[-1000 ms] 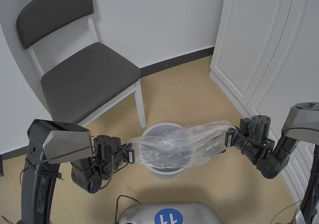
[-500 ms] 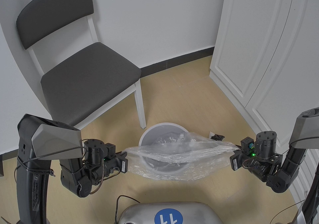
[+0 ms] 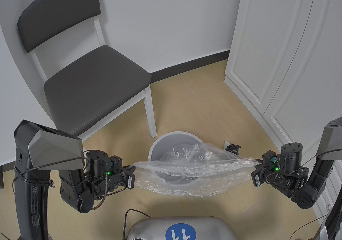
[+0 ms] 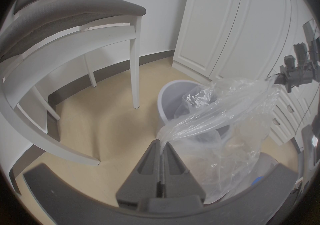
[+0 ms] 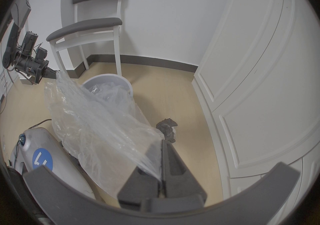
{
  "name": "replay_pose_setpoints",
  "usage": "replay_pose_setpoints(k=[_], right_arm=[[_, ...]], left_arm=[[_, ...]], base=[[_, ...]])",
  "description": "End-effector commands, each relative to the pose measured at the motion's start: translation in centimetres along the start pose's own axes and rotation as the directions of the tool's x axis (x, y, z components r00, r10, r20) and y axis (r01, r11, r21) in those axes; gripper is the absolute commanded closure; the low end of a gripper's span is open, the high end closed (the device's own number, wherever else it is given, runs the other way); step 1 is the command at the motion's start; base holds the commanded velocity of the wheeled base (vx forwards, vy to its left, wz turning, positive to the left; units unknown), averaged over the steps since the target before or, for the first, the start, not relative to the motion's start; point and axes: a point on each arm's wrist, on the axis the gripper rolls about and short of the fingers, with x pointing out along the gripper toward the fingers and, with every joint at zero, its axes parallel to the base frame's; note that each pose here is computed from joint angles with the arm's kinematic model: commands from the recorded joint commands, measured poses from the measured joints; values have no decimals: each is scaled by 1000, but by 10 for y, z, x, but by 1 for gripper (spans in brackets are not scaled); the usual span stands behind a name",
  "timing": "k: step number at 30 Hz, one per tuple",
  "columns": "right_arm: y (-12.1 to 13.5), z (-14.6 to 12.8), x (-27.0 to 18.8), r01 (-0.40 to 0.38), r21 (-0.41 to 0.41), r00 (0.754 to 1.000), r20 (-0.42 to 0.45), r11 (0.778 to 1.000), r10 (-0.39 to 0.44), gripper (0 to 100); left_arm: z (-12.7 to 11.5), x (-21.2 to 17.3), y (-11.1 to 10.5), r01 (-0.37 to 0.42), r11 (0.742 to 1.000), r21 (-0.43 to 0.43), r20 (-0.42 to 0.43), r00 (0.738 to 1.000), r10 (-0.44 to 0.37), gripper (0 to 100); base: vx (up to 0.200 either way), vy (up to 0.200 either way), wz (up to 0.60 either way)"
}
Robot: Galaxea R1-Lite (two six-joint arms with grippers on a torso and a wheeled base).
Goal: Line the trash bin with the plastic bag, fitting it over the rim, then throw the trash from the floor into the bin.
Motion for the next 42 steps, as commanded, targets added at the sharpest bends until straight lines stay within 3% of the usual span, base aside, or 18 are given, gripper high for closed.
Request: replay_pose_setpoints(k=[1, 5, 10, 18, 20, 25, 32, 36, 42], right_arm=[[-7, 3, 1, 18, 15, 1000, 13, 1000, -18, 100], [-11, 1, 6, 18, 21, 1000, 3, 1000, -18, 100], [-7, -22, 30, -2, 16, 996, -89, 1000, 3, 100], [3, -44, 42, -46, -26, 984, -173, 999, 41, 100], [8, -53, 48, -62, -38, 978, -204, 997, 53, 100], [13, -62, 64, -60, -40, 974, -222, 997, 50, 100], [13, -56, 81, -25, 4, 984, -176, 1000, 26, 100], [20, -54, 108, 71, 107, 989, -136, 992, -56, 100], [19, -41, 120, 99, 171, 995, -39, 980, -94, 100]], left_arm=[[9, -9, 1, 23, 1000, -2, 21, 1000, -23, 100], [6, -9, 1, 28, 1000, -3, 12, 1000, -28, 100], [-12, -8, -2, 41, 999, 22, -56, 998, -40, 100], [-21, -7, -1, 44, 998, 40, -108, 993, -40, 100], [-28, -3, -2, 49, 998, 35, -148, 988, -43, 100], [-39, 19, 0, 9, 999, 39, -157, 988, -3, 100], [-35, 40, 4, -77, 997, 32, -102, 992, 80, 100], [-30, 54, 1, -150, 989, -10, -59, 987, 150, 100], [-18, 64, 4, -212, 977, -37, 21, 977, 212, 100]], base=[[0, 0, 0], [0, 0, 0], [0, 0, 0], [0, 0, 0], [0, 0, 0], [0, 0, 0], [0, 0, 0], [0, 0, 0], [0, 0, 0]])
